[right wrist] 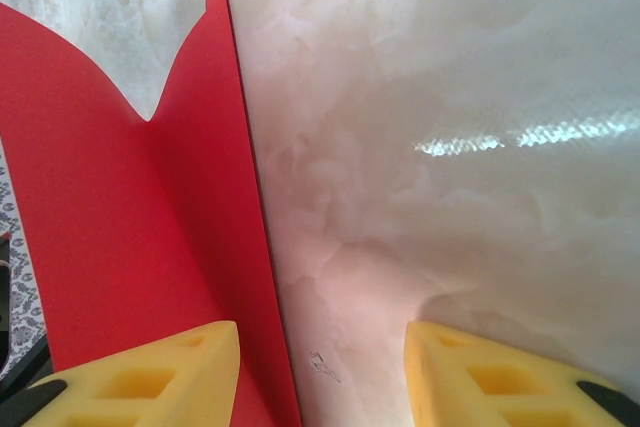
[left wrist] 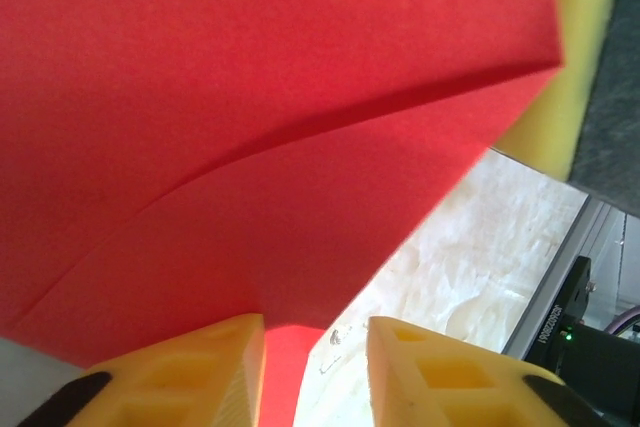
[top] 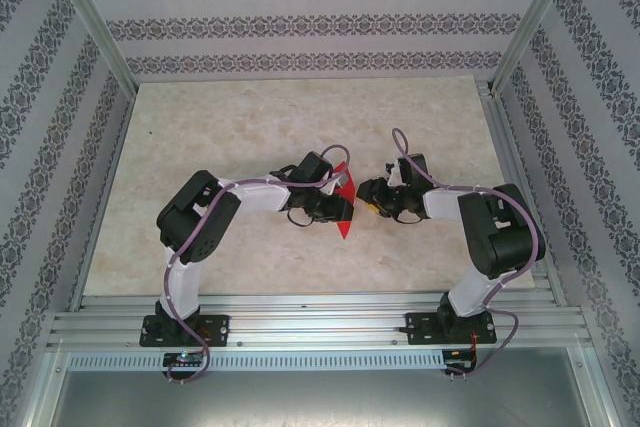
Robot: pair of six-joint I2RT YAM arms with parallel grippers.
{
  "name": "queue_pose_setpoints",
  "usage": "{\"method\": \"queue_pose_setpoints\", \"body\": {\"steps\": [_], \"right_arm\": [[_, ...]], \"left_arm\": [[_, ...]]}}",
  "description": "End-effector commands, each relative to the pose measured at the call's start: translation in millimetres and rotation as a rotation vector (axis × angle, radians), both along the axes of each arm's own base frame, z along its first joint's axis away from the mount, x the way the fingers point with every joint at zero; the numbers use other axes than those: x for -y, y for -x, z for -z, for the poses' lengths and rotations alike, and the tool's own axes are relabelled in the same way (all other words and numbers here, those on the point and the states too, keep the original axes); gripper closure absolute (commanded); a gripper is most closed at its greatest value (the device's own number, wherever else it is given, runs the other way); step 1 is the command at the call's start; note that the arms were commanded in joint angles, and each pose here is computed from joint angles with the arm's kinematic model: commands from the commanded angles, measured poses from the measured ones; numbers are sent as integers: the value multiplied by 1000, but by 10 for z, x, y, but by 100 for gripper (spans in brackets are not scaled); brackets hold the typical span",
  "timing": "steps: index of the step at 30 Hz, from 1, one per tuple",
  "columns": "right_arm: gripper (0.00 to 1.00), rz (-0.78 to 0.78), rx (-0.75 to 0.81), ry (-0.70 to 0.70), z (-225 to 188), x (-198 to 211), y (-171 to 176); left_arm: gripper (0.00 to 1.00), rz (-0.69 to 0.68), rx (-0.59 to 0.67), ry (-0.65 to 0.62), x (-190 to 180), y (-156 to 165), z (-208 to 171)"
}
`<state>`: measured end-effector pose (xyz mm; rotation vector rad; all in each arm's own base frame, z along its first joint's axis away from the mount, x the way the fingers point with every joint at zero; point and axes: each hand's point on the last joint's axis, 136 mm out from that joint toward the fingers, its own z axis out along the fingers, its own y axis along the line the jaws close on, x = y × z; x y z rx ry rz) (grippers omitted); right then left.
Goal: Fold a paper plane with a square sheet of paper (fold left side to right side)
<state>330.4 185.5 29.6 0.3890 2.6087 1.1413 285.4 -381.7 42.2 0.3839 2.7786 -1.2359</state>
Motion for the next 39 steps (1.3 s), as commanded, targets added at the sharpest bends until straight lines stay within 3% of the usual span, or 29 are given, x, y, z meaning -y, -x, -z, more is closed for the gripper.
{"method": "queue_pose_setpoints", "body": {"steps": [1,10,14,20,27,39], "right_arm": [[52,-39,19,-3,59,-105,-8],[52,-49,17,-5,64,-124,-8],[52,-57,16,-8,57,-147,-1],[52,-65,15,-12,49,-174,8],[53,-74,17,-21,7,-194,17],[62,-114,9,-58,-117,-288,132]], "left_arm": [[60,0,77,41,-8,-121,-326],[56,-35,149,74,-223,-203,-711],[65,-82,134,46,-394,-319,-598],[78,-64,92,49,-321,-414,-366],[83,-44,59,61,-251,-418,-206],[86,-51,11,-51,-314,-365,218]]}}
